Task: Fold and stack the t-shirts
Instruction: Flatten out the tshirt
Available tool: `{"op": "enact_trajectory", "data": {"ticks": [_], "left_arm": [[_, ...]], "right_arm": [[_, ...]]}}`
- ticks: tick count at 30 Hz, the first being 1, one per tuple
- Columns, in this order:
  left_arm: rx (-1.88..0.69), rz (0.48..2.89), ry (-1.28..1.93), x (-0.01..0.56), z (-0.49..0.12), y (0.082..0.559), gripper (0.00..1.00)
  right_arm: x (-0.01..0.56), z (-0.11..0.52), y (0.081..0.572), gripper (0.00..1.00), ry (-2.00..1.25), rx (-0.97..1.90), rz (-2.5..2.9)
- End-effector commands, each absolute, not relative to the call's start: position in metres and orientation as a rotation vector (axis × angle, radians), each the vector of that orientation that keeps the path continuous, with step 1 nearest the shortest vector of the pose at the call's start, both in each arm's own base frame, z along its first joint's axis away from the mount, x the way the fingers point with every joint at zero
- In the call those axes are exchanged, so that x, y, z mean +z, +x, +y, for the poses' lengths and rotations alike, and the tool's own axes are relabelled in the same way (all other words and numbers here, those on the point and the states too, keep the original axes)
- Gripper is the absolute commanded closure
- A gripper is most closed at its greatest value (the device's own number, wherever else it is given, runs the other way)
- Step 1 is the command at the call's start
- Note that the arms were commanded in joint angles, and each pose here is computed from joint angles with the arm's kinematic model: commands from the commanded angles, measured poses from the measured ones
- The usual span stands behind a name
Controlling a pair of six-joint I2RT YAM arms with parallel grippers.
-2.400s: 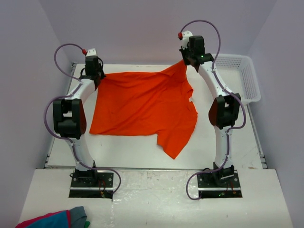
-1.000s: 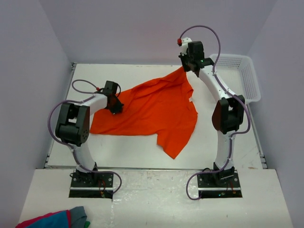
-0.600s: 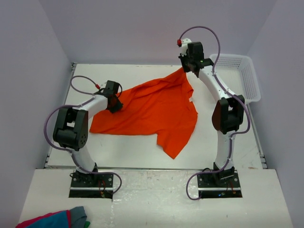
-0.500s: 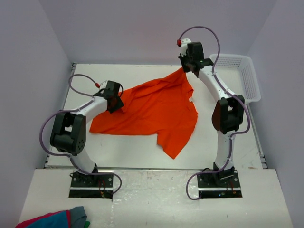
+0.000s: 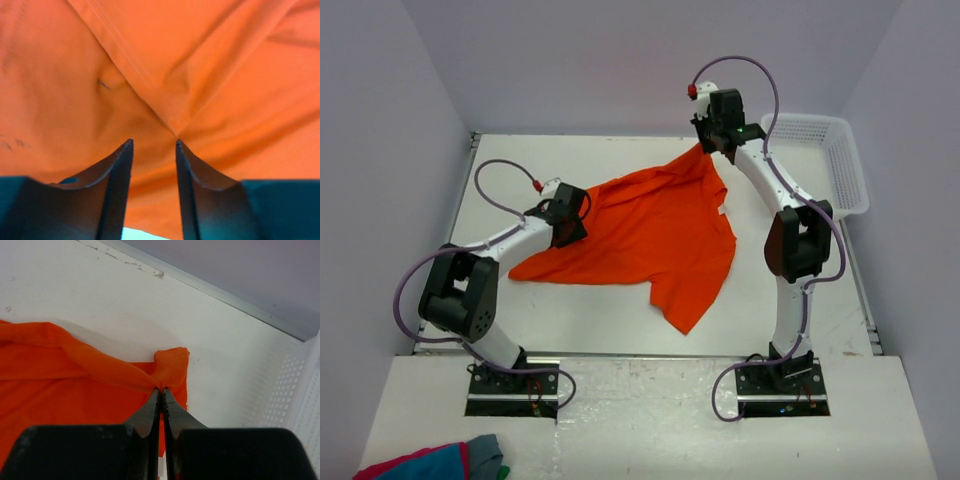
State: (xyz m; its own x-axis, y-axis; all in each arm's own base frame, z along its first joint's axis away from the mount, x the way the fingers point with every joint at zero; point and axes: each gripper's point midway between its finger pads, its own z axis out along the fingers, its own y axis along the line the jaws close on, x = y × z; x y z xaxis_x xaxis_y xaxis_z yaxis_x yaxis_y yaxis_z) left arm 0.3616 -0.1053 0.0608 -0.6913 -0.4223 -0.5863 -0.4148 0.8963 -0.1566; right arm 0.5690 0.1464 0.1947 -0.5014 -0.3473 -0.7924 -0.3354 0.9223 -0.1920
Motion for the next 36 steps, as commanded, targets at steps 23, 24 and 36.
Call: {"op": "enact_trajectory", "data": {"ticks": [23,24,36], "left_arm": [[-0.213,2.253,-0.213,0.052,-0.15,0.377,0.53],[-0.2,2.25,-0.215,0.053,-0.149,0.38,0.53],[-0.118,2.248,-0.224,0.048,-0.144,0.395,0.54]], "right_arm": [[0.222,0.16,0.562,1.0,-0.487,0.02,2.072],[0.222,0.16,0.562,1.0,-0.486,0.02,2.071],[0.222,0.16,0.563,1.0,-0.49,0.022,2.07]]}}
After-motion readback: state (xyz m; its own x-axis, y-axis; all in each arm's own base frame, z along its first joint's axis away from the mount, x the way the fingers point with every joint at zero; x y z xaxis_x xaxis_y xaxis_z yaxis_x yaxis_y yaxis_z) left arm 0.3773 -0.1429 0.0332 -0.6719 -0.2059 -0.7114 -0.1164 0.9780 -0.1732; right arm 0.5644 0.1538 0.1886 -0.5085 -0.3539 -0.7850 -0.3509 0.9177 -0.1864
